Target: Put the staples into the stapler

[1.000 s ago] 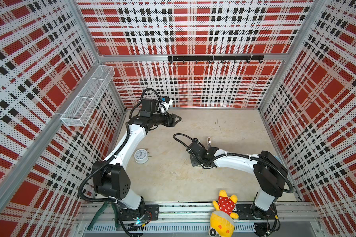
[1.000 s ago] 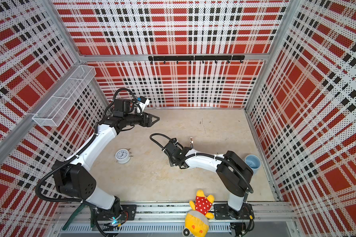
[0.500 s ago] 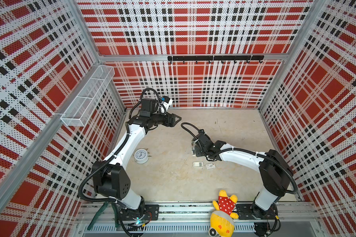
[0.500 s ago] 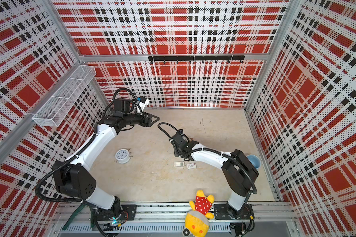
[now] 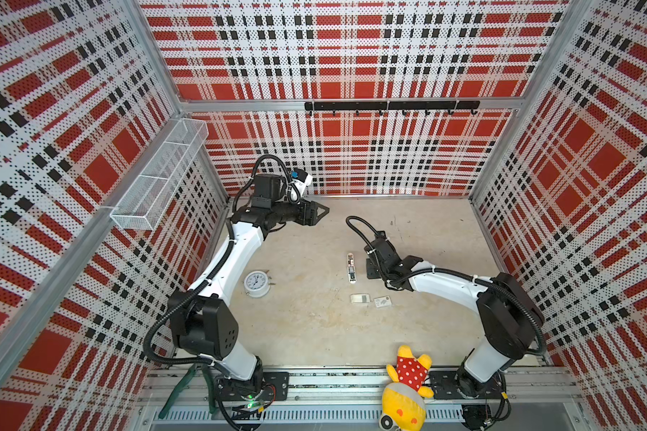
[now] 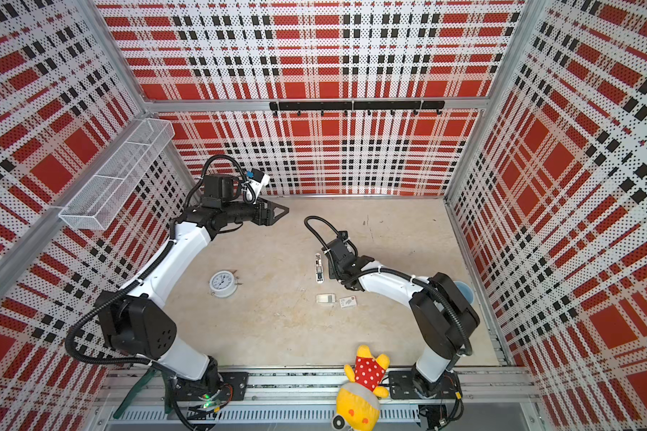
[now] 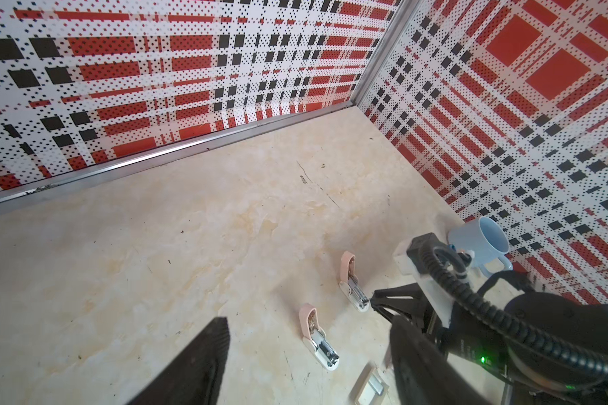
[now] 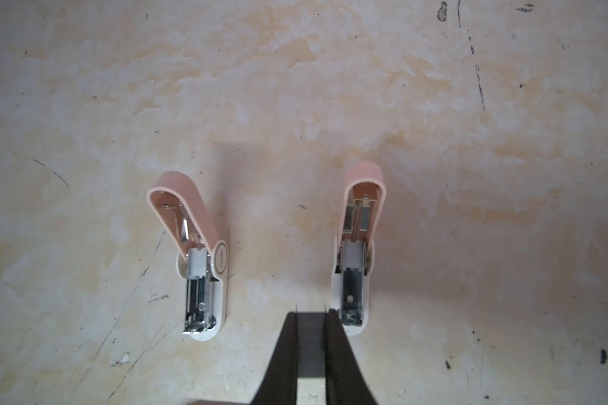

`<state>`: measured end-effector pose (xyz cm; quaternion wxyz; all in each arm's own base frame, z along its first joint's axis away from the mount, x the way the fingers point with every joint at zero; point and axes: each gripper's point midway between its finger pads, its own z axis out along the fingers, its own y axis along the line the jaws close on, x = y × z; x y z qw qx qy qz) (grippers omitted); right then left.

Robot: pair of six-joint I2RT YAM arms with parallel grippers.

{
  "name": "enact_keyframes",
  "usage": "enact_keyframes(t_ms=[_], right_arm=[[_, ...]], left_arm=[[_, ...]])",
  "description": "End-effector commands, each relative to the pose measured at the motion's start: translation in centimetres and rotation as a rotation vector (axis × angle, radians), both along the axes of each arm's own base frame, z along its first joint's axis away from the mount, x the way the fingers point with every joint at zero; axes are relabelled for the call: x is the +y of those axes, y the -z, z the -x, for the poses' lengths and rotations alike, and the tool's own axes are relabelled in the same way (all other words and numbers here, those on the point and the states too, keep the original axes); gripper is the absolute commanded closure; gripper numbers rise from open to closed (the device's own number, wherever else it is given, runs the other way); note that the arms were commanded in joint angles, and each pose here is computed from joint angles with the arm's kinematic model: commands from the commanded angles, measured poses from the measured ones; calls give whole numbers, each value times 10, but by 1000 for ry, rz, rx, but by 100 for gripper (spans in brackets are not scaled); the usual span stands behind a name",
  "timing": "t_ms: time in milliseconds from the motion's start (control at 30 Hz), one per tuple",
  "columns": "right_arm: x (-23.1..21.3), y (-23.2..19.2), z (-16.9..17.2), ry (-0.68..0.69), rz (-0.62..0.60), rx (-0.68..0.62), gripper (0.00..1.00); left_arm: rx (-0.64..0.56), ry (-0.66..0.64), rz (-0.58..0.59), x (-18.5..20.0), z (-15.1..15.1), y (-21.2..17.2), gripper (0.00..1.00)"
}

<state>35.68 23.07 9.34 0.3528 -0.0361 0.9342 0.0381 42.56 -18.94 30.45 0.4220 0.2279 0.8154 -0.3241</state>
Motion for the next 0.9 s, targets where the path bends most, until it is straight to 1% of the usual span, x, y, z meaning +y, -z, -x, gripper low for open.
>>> enact_keyframes(t_ms=[0,433,867], right_arm=[[-3,-13,-10,21,-40,-66,89],[-10,8,-21,53,-45,-65,88],[-19,21,-23,80,-45,-66,88]], left_arm=[[-7,3,3,2,-3,1,25],[11,-8,3,6,-3,7,25],[25,-11,2,7,-2,13,25]])
